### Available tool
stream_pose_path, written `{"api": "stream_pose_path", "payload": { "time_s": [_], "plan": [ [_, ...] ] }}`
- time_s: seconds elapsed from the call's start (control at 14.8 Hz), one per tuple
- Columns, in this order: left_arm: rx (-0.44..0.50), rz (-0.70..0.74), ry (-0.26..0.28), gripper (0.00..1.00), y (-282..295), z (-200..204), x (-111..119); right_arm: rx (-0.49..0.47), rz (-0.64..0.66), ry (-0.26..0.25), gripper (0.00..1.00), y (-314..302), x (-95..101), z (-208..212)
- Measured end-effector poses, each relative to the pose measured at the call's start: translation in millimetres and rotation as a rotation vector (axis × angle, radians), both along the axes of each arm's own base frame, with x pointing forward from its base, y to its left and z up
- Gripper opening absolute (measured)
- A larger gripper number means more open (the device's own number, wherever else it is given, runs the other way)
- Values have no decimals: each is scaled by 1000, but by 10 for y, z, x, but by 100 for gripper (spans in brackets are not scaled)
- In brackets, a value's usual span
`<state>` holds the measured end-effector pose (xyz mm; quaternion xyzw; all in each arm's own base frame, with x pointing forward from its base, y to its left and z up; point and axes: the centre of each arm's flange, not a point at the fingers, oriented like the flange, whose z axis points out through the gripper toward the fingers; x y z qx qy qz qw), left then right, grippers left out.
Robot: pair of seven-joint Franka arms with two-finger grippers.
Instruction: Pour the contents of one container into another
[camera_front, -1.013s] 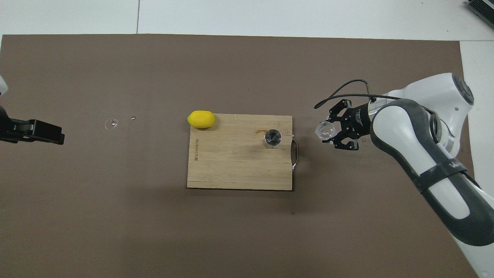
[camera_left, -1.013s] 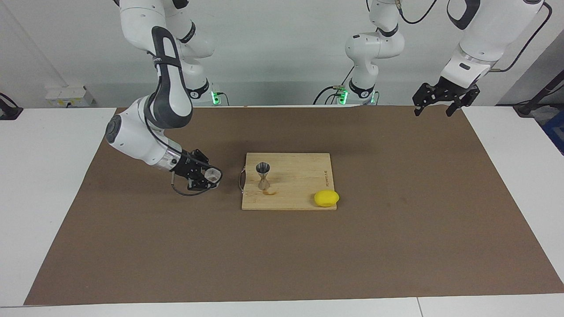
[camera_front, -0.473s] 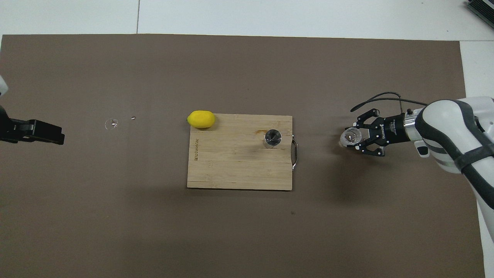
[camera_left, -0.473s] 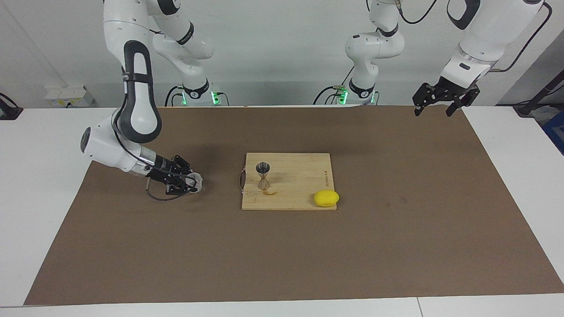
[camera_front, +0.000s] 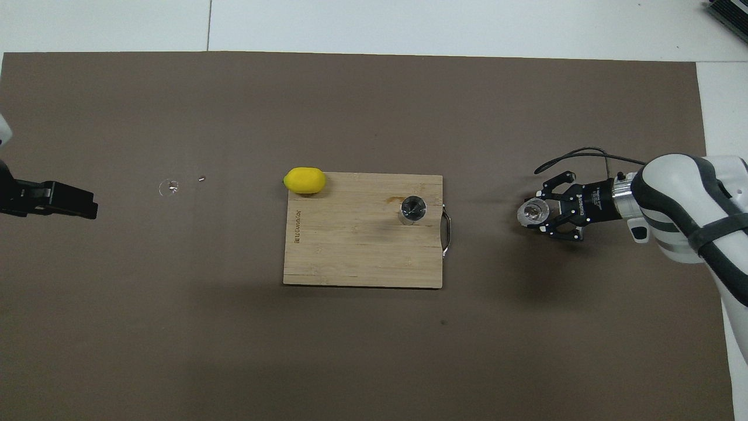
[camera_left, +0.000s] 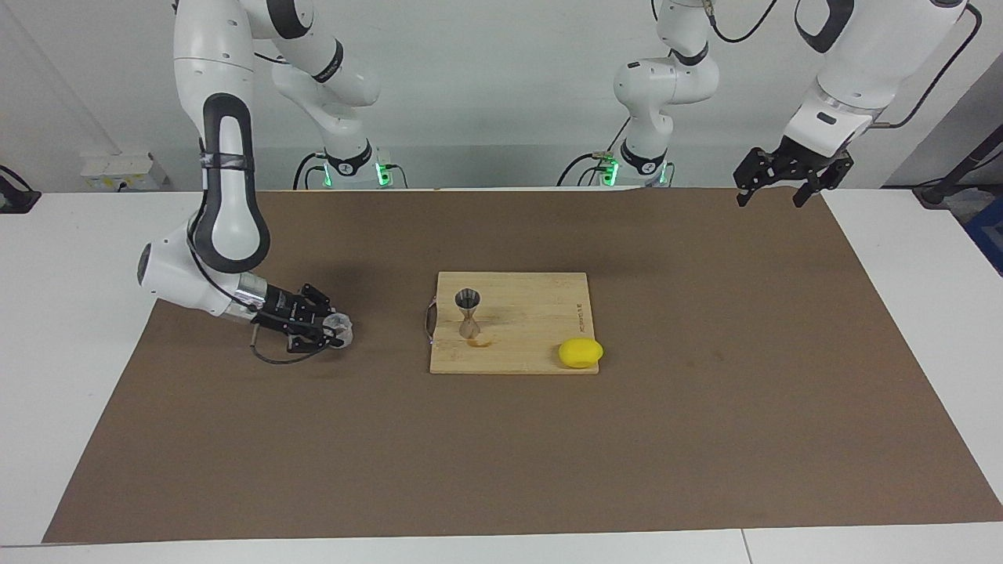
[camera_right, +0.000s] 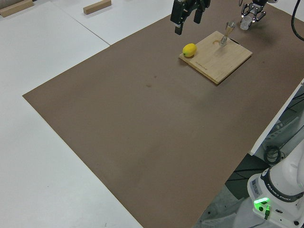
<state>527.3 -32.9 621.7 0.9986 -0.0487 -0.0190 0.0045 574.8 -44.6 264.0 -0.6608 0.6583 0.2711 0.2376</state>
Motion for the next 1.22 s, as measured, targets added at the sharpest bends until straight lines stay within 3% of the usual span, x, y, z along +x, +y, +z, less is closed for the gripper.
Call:
{"api": "stream_pose_path", "payload": {
  "time_s": [0.14, 0.34, 0.54, 0.74, 0.88, 1.22],
  "plan": [
    [0, 0, 0, 100, 0, 0, 0, -2, -5, 3, 66, -20, -17, -17],
    [0, 0, 0, 100, 0, 0, 0, -6, -43, -3, 98, -230, -43, 4],
    [0, 0, 0, 100, 0, 0, 0, -35, -58, -51, 100, -501, -64, 236],
    [0, 0, 0, 100, 0, 0, 0, -165, 70, -108, 100, -458, -77, 633],
    [0, 0, 0, 100, 0, 0, 0, -251, 199, -149, 100, -184, -66, 875],
    [0, 0, 0, 100, 0, 0, 0, -381, 715, -321, 100, 823, -80, 1119]
  ]
}}
